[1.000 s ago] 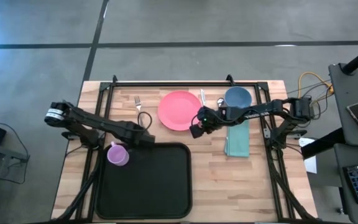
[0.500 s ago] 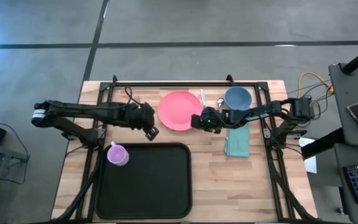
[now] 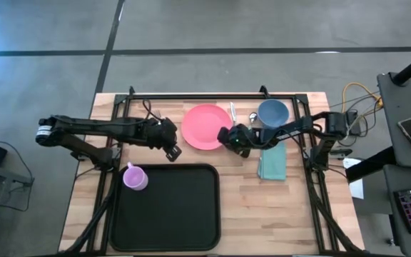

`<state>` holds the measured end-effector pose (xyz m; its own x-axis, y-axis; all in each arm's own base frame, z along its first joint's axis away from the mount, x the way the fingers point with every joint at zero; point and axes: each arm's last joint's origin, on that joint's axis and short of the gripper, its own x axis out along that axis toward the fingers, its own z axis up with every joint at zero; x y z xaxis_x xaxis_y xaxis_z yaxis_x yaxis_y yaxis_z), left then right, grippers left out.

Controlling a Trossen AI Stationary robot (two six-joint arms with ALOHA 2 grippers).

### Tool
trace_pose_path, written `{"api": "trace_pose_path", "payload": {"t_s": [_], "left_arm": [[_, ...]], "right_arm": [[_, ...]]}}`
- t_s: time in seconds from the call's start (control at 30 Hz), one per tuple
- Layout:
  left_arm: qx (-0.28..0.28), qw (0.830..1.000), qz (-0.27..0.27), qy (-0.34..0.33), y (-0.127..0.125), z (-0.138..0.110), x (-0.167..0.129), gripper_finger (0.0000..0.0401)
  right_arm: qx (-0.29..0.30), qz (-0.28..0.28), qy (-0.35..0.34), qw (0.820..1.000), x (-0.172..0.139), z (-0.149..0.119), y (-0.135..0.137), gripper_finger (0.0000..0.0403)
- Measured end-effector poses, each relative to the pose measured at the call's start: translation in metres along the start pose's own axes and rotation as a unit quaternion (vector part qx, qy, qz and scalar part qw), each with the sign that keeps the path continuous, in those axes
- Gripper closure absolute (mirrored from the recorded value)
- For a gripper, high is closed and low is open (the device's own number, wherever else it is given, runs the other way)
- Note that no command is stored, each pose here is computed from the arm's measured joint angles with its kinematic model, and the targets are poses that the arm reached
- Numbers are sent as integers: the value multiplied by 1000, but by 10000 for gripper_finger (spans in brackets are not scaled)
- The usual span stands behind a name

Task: Set up tray
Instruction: Put the pink plate on the black tray

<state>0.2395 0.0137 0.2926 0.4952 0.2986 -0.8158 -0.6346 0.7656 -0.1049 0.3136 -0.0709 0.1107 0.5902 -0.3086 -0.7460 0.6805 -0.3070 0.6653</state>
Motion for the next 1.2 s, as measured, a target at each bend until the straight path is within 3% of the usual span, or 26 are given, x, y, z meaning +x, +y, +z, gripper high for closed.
{"api": "trace_pose_path", "payload": {"t_s": [0.3,0.7,0.83,1.0,1.2], "left_arm": [[0,1000,-1,0,0,0,0,320],[20,1000,0,0,0,0,0,320],[22,1000,0,0,0,0,0,320],[27,1000,7,9,1,-2,0,320],[43,997,53,35,10,-9,-4,320]], "right_arm": [[69,-13,-49,996,12,14,-6,198],[50,-23,-76,996,15,17,-11,368],[44,-20,-88,995,15,17,-11,388],[6,-6,-95,995,8,14,-5,391],[-112,44,-97,988,-19,4,18,393]]}}
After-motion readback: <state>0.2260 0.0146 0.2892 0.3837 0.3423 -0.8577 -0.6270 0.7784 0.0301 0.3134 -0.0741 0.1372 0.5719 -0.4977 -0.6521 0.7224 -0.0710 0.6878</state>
